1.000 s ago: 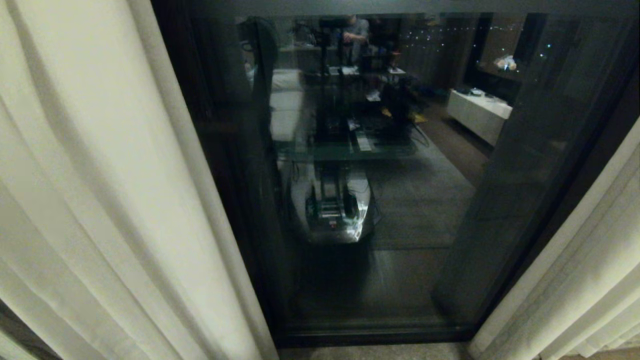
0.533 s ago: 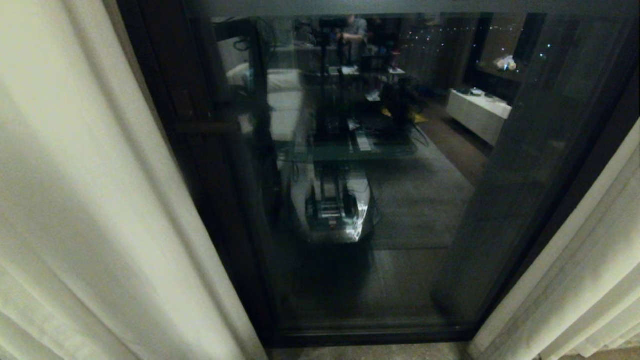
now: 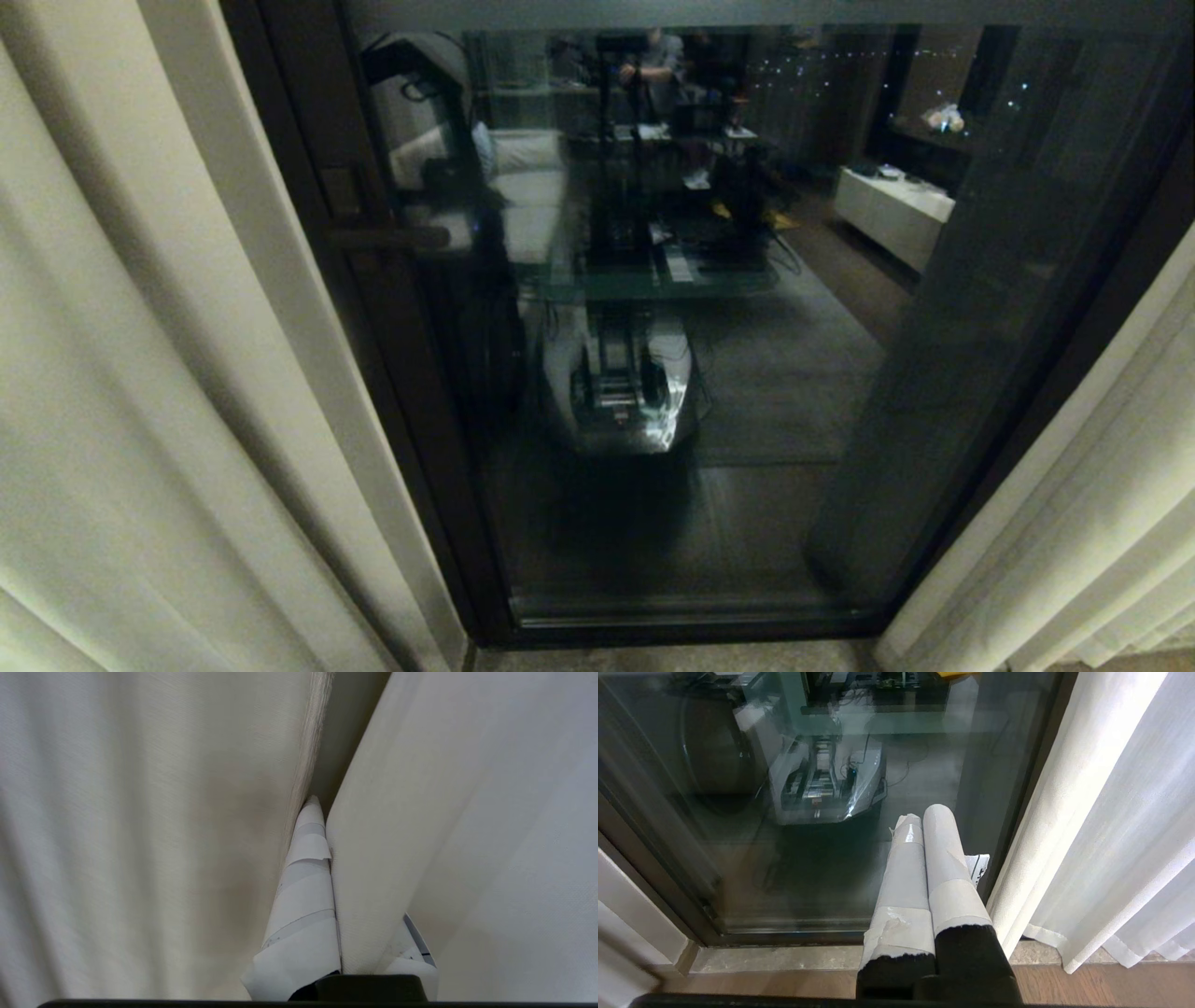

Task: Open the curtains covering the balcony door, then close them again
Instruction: Pull the inner curtains open on both sides

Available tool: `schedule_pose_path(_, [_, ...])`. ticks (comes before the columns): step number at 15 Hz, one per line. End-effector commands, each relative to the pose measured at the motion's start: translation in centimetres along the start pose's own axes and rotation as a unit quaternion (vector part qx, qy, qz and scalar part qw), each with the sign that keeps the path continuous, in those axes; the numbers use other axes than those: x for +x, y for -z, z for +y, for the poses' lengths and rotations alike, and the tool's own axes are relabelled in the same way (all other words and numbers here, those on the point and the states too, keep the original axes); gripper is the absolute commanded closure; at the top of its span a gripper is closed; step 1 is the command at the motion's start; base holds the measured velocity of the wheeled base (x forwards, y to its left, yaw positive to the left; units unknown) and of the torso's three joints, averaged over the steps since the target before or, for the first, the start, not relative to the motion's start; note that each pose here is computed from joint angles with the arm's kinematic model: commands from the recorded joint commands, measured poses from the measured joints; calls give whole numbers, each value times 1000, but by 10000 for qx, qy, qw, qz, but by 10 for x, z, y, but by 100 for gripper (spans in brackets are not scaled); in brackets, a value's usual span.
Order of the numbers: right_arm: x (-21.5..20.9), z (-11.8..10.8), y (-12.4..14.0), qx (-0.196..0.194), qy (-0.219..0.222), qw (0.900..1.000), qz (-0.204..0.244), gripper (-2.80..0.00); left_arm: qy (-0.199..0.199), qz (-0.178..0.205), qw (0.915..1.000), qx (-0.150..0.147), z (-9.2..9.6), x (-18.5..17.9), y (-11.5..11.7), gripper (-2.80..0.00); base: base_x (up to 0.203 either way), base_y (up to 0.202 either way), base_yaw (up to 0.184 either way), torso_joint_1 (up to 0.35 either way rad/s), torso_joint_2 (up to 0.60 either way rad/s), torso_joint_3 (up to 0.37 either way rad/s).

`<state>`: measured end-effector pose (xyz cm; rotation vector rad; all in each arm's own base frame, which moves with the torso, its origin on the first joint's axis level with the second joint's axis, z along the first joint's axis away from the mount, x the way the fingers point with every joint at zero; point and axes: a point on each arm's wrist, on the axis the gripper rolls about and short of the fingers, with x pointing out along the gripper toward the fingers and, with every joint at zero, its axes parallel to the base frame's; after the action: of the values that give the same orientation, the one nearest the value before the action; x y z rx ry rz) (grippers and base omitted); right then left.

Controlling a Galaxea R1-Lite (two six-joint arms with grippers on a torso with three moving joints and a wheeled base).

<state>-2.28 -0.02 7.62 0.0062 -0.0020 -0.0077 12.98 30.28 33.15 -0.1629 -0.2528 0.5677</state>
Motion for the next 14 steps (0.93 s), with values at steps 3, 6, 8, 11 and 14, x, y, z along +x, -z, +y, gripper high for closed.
schedule_pose_path(3, [0,0,0,0,0,10000,-5,0,-158,-97,9998,115,52,23,8,0,0,0,0,0,0,0])
schedule_pose_path(6, [0,0,0,0,0,10000,-5,0,-130,-176,9996,195,56,26,11,0,0,0,0,0,0,0])
schedule_pose_path(8, [0,0,0,0,0,10000,-5,0,-63,-328,9989,315,54,25,6,0,0,0,0,0,0,0])
schedule_pose_path(11, [0,0,0,0,0,10000,-5,0,35,-446,9981,427,42,17,-7,0,0,0,0,0,0,0])
schedule_pose_path(14, [0,0,0,0,0,10000,-5,0,81,-497,9977,464,27,6,-16,0,0,0,0,0,0,0])
